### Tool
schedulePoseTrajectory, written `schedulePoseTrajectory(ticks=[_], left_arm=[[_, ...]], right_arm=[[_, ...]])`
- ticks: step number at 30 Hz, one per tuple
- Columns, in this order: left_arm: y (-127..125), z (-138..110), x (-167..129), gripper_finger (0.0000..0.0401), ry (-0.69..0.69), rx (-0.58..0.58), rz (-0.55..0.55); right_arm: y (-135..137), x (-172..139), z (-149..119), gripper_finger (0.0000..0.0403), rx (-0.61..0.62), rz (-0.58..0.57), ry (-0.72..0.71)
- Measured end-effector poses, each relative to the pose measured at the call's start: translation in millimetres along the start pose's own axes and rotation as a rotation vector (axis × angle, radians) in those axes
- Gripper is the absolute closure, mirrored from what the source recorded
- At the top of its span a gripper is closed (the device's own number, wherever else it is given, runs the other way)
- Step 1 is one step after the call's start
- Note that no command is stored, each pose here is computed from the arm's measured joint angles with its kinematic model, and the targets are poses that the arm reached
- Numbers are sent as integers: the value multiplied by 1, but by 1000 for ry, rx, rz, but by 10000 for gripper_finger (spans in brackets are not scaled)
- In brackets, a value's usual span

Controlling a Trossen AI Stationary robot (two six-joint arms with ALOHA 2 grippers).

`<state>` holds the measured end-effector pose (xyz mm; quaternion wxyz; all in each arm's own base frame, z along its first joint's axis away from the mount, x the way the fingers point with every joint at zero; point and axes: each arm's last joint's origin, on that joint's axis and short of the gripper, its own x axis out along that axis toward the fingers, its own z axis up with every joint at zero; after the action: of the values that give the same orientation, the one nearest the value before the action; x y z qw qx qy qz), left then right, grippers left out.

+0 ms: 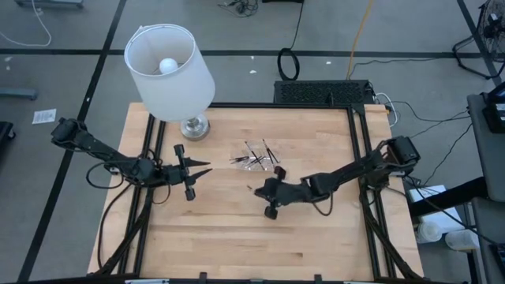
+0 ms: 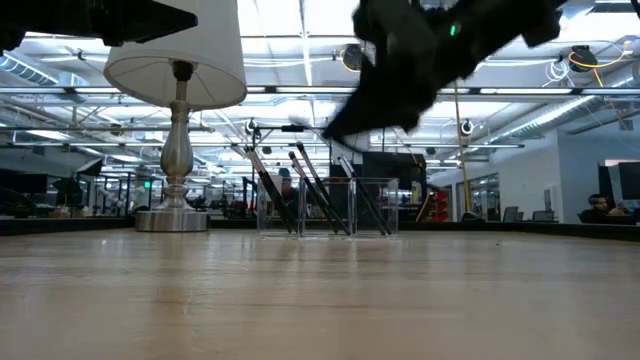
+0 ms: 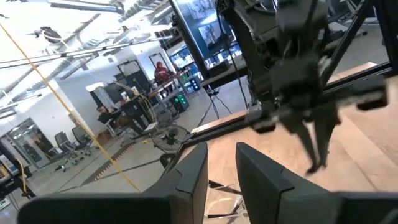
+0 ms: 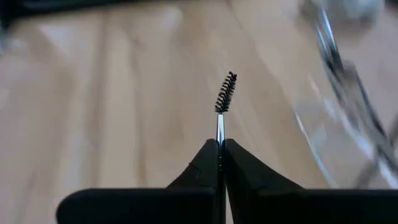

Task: Put items in baskets/containers
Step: Put the brow brush into the transparent organizer

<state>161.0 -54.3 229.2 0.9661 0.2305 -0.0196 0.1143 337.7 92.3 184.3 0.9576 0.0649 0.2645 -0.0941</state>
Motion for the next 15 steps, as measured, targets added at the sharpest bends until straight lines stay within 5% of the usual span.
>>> schedulePoseTrajectory(ticks=[6,15], left_arm=[[0,0,0,308,3,-9,-3],[0,0,0,308,3,-9,-4]], right_arm=[[19,-24,28,402,-205,74,-244],[4,-57,60,402,-320,56,-568]])
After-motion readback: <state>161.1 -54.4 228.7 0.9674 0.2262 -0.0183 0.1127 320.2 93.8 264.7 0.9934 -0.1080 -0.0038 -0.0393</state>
